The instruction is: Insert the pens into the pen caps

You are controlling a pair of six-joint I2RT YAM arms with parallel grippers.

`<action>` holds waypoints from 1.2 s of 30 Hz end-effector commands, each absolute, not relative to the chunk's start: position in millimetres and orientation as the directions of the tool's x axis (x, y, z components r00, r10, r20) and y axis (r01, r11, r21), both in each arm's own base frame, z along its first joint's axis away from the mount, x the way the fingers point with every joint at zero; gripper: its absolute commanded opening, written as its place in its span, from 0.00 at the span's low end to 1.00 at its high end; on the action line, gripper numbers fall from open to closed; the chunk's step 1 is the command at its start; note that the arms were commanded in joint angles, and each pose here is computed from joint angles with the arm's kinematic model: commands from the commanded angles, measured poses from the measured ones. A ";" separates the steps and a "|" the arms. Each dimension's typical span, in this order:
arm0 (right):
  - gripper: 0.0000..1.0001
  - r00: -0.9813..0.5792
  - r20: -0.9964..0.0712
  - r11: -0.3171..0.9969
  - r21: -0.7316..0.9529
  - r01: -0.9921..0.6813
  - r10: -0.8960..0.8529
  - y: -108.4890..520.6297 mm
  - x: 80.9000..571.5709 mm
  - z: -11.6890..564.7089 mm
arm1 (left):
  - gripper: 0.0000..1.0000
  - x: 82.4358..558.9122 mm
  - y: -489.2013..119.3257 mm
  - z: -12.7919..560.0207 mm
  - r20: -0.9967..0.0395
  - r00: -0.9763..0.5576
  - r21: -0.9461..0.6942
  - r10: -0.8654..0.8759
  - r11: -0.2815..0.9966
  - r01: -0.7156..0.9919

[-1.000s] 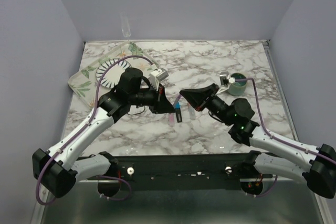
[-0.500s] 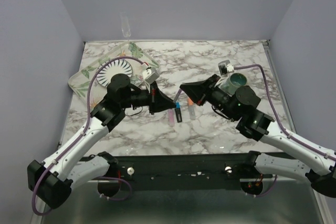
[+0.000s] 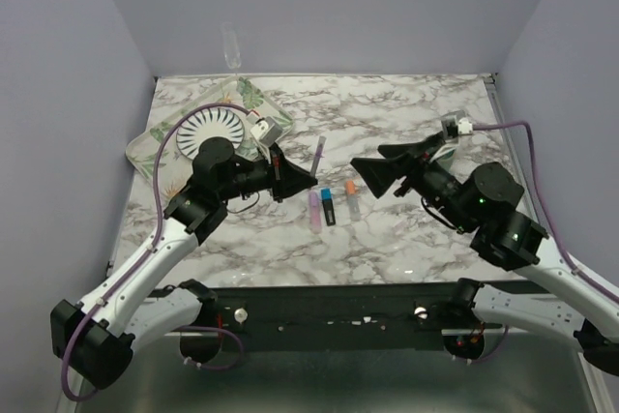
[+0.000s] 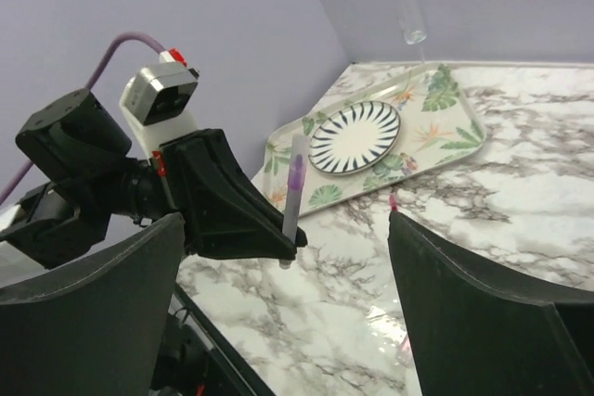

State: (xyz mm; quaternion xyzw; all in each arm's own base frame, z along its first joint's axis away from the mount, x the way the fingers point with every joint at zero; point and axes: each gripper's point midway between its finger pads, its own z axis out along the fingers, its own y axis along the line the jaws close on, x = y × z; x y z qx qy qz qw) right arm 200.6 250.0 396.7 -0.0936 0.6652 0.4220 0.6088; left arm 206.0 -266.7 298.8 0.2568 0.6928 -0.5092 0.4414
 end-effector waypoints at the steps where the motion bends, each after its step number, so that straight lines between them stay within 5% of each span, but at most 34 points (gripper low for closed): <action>1: 0.97 -0.241 -0.873 0.696 0.484 -0.530 0.423 217.0 201.6 383.4 | 0.00 233.9 -251.7 261.6 -0.762 -0.628 -0.595 -0.158 0.553 0.583; 4: 0.97 -0.246 -0.866 0.706 0.498 -0.504 0.436 206.5 198.9 373.2 | 0.00 248.1 -243.2 216.9 -0.649 -0.735 -0.640 -0.196 0.663 0.389; 14: 0.98 -0.280 -0.861 0.723 0.509 -0.468 0.424 191.1 190.2 351.4 | 0.00 255.1 -240.5 108.3 -0.358 -0.862 -0.701 -0.359 0.713 -0.005; 20: 0.98 -0.266 -0.861 0.732 0.508 -0.454 0.433 177.5 185.7 350.9 | 0.00 255.0 -234.7 66.4 -0.325 -0.871 -0.656 -0.368 0.751 -0.072; 25: 0.98 -0.263 -0.858 0.727 0.514 -0.455 0.441 172.3 181.8 347.8 | 0.00 265.3 -236.1 85.8 -0.400 -0.833 -0.648 -0.383 0.761 -0.039; 36: 0.98 -0.259 -0.854 0.738 0.520 -0.429 0.452 159.3 178.1 350.2 | 0.00 262.9 -320.7 98.6 -0.316 -0.876 -0.710 -0.364 0.704 -0.036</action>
